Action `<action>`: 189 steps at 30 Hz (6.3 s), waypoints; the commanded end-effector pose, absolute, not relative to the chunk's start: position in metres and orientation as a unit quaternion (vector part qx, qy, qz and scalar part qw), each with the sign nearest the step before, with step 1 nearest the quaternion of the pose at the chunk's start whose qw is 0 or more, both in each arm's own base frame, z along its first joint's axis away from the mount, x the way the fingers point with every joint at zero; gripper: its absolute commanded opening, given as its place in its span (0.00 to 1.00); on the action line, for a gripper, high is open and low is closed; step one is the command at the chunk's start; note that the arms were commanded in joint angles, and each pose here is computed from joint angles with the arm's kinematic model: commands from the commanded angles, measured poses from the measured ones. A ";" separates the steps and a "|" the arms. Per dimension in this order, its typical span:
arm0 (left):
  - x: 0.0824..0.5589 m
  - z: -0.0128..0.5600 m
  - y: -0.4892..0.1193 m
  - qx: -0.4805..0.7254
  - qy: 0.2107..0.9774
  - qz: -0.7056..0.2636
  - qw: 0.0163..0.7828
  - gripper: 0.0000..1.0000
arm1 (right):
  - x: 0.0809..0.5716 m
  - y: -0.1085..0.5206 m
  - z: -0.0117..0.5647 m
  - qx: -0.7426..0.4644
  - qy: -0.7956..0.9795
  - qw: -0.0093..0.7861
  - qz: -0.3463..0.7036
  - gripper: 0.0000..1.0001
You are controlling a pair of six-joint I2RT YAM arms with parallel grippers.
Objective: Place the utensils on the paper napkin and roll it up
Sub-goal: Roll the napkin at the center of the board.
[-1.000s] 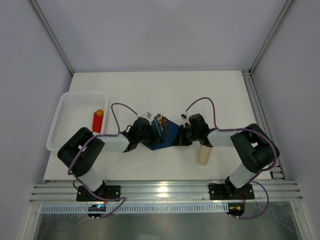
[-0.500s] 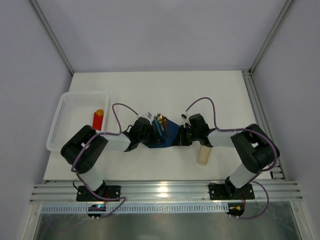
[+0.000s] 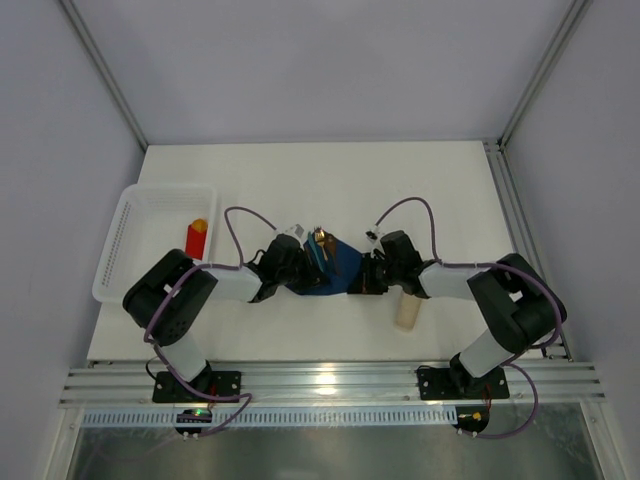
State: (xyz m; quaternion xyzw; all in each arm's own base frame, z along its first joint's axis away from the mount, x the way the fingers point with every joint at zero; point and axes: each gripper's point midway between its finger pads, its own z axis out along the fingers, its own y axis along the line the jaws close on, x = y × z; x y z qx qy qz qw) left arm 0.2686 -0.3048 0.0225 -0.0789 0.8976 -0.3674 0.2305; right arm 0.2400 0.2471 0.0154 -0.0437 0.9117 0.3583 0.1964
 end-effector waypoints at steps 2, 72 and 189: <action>0.271 0.014 -0.293 -0.089 0.905 -0.342 0.237 0.00 | 0.241 0.230 0.008 -0.039 0.923 0.210 0.320 0.04; 0.263 0.024 -0.292 -0.078 0.905 -0.348 0.233 0.00 | 0.318 0.196 0.007 0.040 0.943 0.203 0.262 0.40; 0.256 0.022 -0.294 -0.078 0.907 -0.345 0.227 0.00 | 0.295 0.223 0.043 -0.026 0.920 0.228 0.318 0.42</action>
